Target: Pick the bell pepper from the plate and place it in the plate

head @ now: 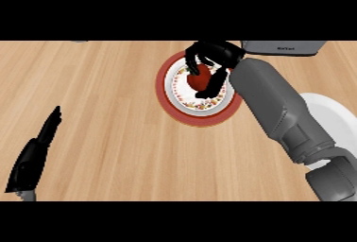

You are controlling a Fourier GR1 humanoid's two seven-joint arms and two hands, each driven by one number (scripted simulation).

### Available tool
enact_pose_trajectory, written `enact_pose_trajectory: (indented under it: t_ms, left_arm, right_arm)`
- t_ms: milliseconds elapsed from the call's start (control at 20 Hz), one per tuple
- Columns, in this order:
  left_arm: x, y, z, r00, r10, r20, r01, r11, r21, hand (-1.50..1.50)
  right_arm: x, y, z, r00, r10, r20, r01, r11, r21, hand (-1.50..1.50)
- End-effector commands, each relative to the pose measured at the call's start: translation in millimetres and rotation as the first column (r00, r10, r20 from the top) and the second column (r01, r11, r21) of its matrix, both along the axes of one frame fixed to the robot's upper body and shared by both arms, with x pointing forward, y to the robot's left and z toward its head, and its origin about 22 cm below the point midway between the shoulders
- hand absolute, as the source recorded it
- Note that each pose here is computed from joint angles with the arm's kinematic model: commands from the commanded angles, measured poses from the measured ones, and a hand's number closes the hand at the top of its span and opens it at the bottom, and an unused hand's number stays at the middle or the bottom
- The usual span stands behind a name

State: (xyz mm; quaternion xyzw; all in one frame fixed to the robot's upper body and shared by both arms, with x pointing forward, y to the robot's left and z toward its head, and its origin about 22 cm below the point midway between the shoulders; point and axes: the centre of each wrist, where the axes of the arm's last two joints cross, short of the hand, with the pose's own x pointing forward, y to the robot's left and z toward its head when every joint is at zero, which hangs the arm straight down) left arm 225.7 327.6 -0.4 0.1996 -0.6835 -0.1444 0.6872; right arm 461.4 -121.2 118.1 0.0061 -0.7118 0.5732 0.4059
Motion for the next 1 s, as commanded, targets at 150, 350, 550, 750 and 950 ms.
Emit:
enact_pose_trajectory:
  t_ms: [150, 350, 550, 750, 950]
  left_arm:
    - [16.6, 3.1, 6.0, 1.0, -0.005, 0.022, 0.005, 1.0, 0.0, 0.0]
    - [-6.8, 16.6, -0.6, 1.0, -0.005, -0.011, 0.005, 1.0, -0.011, 0.0]
    - [-5.7, -0.2, 1.2, 1.0, -0.002, 0.003, 0.002, 1.0, 0.01, 0.0]
    - [0.4, 4.3, -2.5, 1.0, 0.005, 0.006, -0.005, 1.0, 0.0, 0.0]
    - [-0.6, -5.8, -1.4, 1.0, -0.014, 0.015, 0.014, 1.0, 0.002, 0.0]
  right_arm:
    - [-6.9, 22.6, -24.9, 0.982, -0.147, -0.115, 0.145, 0.989, -0.03, -1.5]
    - [-14.3, 12.2, -50.4, 0.983, -0.128, -0.134, 0.135, 0.99, 0.044, -1.5]
    - [-6.6, 11.1, -30.3, 0.966, -0.143, -0.215, 0.197, 0.947, 0.255, -1.5]
    - [2.0, -9.9, -15.3, 0.933, -0.25, -0.259, 0.338, 0.857, 0.39, -1.5]
    - [14.1, -66.2, 13.1, 0.886, -0.317, -0.339, 0.442, 0.798, 0.409, -1.5]
